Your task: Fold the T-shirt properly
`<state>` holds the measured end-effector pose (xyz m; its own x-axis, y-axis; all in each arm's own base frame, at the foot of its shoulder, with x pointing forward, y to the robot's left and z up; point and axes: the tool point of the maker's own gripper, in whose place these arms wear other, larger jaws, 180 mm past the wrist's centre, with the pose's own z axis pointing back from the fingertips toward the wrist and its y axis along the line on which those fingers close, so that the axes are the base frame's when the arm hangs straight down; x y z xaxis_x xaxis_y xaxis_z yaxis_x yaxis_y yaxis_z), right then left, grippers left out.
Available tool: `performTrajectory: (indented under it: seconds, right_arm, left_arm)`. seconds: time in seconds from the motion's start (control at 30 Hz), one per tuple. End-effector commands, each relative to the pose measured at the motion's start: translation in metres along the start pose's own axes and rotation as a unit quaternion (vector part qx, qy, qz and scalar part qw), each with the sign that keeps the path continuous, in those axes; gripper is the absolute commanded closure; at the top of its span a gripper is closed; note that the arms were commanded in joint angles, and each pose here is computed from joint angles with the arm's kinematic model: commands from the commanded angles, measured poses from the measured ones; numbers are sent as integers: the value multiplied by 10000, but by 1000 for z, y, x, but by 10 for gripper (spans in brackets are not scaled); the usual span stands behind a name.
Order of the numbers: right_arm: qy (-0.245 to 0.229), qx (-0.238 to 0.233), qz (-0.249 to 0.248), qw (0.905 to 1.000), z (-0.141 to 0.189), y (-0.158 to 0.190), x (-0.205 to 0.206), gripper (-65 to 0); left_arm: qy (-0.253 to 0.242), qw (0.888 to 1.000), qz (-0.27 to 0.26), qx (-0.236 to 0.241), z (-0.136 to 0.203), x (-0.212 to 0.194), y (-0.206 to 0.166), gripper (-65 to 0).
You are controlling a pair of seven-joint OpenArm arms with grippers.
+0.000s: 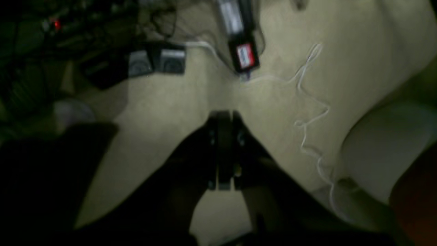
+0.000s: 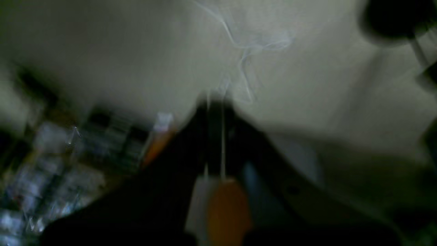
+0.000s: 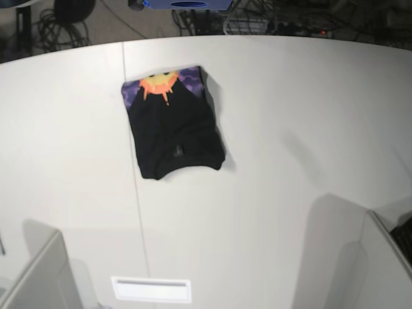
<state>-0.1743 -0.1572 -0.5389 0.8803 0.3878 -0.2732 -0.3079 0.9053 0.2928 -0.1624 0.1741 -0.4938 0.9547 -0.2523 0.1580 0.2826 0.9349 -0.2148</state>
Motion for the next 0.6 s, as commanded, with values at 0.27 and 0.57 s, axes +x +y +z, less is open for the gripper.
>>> performTrajectory:
  seconds: [0.27, 0.57]
  right_arm:
    - [-238, 603, -1379, 9883, -88, 10, 11, 0]
    - [-1762, -394, -1663, 9694, -88, -10, 72, 0]
  left_arm:
    - [369, 9974, 218, 586, -99, -50, 50, 0]
    - [235, 9972, -89, 709, -127, 16, 89, 0]
